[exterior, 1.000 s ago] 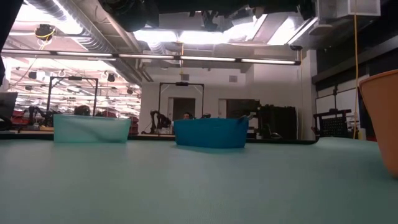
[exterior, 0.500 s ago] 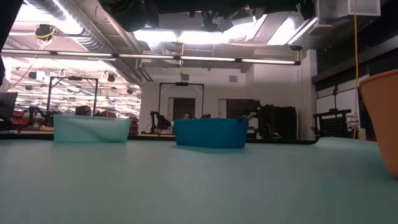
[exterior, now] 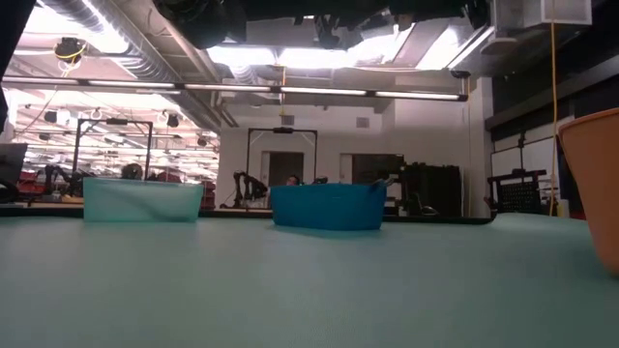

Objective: Sort silverware by color (type)
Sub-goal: Put the orange fork into the orange bin

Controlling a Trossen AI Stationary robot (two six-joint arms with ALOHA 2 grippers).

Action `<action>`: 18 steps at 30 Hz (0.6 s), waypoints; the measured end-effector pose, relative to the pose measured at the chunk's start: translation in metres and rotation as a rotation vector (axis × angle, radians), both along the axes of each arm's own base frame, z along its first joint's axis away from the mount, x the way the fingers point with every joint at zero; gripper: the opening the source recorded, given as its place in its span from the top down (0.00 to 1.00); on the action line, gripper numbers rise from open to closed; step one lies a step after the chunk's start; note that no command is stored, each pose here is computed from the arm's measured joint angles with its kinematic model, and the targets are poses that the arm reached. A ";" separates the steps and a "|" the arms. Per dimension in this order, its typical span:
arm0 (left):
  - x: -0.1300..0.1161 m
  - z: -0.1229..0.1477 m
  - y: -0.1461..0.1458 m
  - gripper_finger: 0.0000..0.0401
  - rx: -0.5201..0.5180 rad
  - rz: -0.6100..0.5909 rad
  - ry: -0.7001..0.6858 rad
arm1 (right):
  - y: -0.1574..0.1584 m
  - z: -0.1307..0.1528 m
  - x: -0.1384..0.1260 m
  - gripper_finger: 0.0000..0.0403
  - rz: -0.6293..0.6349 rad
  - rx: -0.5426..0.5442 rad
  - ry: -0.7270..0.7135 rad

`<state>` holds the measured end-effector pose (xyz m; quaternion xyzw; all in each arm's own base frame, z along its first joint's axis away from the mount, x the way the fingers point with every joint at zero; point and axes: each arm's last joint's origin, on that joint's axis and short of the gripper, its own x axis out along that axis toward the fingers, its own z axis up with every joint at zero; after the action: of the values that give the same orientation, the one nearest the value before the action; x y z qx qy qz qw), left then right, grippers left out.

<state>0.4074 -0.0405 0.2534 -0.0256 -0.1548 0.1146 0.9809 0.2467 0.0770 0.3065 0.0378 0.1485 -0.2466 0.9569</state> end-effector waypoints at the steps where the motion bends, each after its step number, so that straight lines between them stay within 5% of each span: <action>1: 0.000 0.000 -0.001 0.63 0.000 -0.001 0.000 | -0.001 0.001 -0.002 0.91 0.000 -0.001 0.005; 18: 0.002 -0.004 -0.005 0.62 -0.016 -0.100 0.040 | -0.013 0.009 -0.047 0.91 0.190 0.113 0.181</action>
<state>0.4090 -0.0452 0.2492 -0.0388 -0.1326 0.0670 0.9881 0.1997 0.0639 0.3156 0.0552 0.2507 -0.1486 0.9550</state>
